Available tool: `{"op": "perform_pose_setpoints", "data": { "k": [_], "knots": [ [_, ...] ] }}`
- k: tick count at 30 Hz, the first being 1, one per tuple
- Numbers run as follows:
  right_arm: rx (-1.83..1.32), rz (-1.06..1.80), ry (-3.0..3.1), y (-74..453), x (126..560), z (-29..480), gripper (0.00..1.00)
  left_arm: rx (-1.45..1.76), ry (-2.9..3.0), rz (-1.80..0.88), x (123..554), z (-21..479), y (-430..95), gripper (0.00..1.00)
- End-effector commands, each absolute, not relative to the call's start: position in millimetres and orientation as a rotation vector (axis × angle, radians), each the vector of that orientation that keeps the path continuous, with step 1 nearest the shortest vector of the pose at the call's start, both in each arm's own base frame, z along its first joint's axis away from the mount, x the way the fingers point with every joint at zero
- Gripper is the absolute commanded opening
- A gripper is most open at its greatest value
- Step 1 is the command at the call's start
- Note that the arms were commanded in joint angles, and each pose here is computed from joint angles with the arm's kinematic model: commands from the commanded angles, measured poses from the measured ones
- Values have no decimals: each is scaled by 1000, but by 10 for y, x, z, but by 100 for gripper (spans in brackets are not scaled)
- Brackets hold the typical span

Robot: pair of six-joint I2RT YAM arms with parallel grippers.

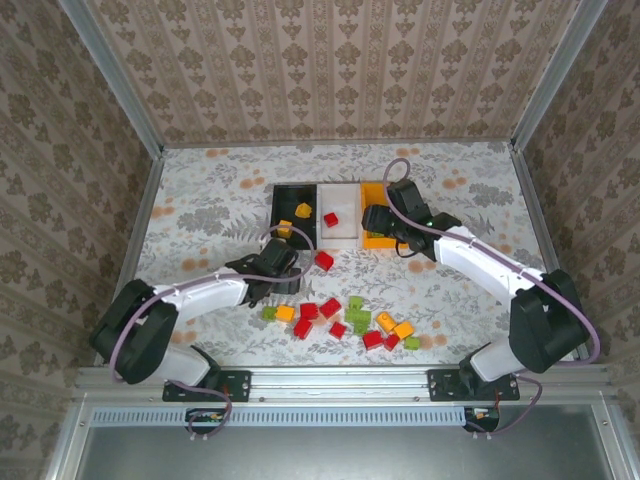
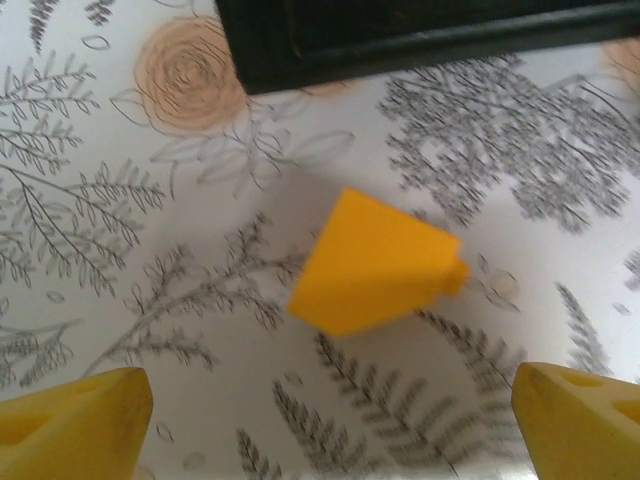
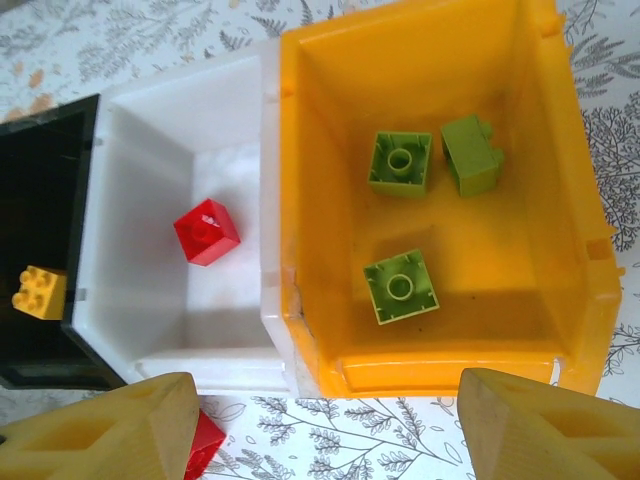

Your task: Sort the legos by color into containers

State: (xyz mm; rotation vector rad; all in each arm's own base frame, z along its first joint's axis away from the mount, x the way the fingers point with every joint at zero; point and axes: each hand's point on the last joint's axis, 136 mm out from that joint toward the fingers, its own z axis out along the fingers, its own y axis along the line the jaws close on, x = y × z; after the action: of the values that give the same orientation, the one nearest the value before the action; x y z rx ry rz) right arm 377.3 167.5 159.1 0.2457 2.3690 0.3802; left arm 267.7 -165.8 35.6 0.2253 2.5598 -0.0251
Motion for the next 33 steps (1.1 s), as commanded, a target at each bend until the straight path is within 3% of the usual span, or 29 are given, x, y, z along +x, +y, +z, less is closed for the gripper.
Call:
{"op": "perform_pose_setpoints", "data": {
  "k": [1, 7, 21, 27, 33],
  "knots": [
    [260, 400, 2318, 1633, 3764, 1750, 71, 192, 2471, -17, 2955, 435, -1693, 92],
    [274, 419, 2279, 1574, 3726, 1890, 71, 197, 2467, -44, 3080, 282, -1791, 85],
    [293, 408, 2260, 1504, 3700, 1937, 72, 146, 2492, -119, 2772, 332, -1728, 42],
    [303, 426, 2273, 1497, 3629, 1864, 72, 150, 2399, -221, 2655, 923, -1808, 39],
    [318, 444, 2318, 1477, 3484, 1636, 72, 168, 2335, -244, 3022, 1498, -1972, 38]
  ]
}}
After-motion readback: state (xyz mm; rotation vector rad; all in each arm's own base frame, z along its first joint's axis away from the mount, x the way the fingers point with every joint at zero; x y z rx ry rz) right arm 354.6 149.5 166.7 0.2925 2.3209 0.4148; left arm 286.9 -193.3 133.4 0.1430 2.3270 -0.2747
